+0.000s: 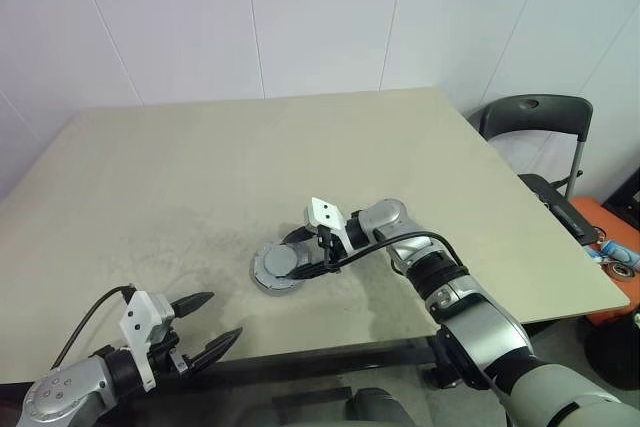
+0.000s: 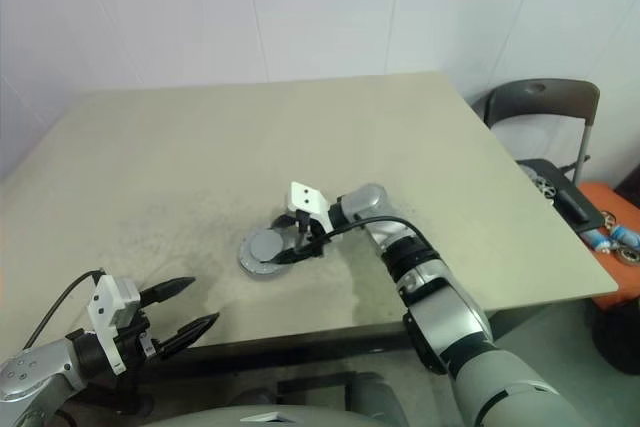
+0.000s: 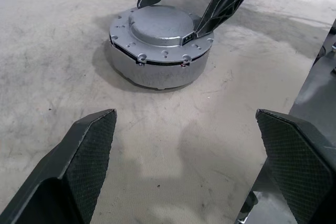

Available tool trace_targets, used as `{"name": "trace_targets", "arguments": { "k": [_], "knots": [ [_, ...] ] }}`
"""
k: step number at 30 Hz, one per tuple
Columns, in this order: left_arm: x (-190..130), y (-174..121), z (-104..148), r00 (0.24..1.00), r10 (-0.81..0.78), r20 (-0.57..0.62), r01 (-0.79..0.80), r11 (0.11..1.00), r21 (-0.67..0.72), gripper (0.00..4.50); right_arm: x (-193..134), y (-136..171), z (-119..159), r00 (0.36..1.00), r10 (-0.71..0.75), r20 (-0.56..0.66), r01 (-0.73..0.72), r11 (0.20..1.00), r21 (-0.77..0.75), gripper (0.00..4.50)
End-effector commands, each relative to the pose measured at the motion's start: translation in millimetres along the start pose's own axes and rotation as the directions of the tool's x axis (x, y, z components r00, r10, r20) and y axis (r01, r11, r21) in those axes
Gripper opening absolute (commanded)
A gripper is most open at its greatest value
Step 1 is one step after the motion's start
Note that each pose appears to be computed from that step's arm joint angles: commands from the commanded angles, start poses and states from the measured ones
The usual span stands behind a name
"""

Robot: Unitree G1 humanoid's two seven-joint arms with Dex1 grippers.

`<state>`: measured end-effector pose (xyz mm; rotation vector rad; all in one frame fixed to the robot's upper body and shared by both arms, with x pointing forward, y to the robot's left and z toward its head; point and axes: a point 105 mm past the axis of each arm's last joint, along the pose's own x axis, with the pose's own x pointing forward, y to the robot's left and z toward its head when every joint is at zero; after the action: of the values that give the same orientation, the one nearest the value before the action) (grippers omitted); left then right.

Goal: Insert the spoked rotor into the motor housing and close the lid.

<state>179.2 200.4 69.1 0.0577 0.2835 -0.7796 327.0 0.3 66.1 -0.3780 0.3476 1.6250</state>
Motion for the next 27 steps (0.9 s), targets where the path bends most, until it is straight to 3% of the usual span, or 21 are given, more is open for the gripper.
{"name": "trace_targets", "arguments": {
  "k": [1, 19, 27],
  "knots": [
    [1.6, -2.4, 9.3, 1.0, -0.018, 0.019, 0.018, 0.999, 0.032, 4.5, 0.4, -1.5, -10.9, 0.998, -0.014, -0.057, 0.015, 0.999, 0.03, 3.53],
    [2.7, -1.1, 9.4, 1.0, -0.022, 0.016, 0.021, 0.999, 0.033, 4.5, 7.1, 3.5, -16.6, 0.997, 0.007, -0.079, -0.001, 0.997, 0.073, 3.53],
    [-0.6, -1.1, 7.2, 1.0, -0.02, 0.008, 0.019, 0.999, 0.031, 4.5, 9.9, 6.5, -35.9, 0.986, 0.003, -0.164, 0.008, 0.998, 0.066, 3.53]
  ]
}}
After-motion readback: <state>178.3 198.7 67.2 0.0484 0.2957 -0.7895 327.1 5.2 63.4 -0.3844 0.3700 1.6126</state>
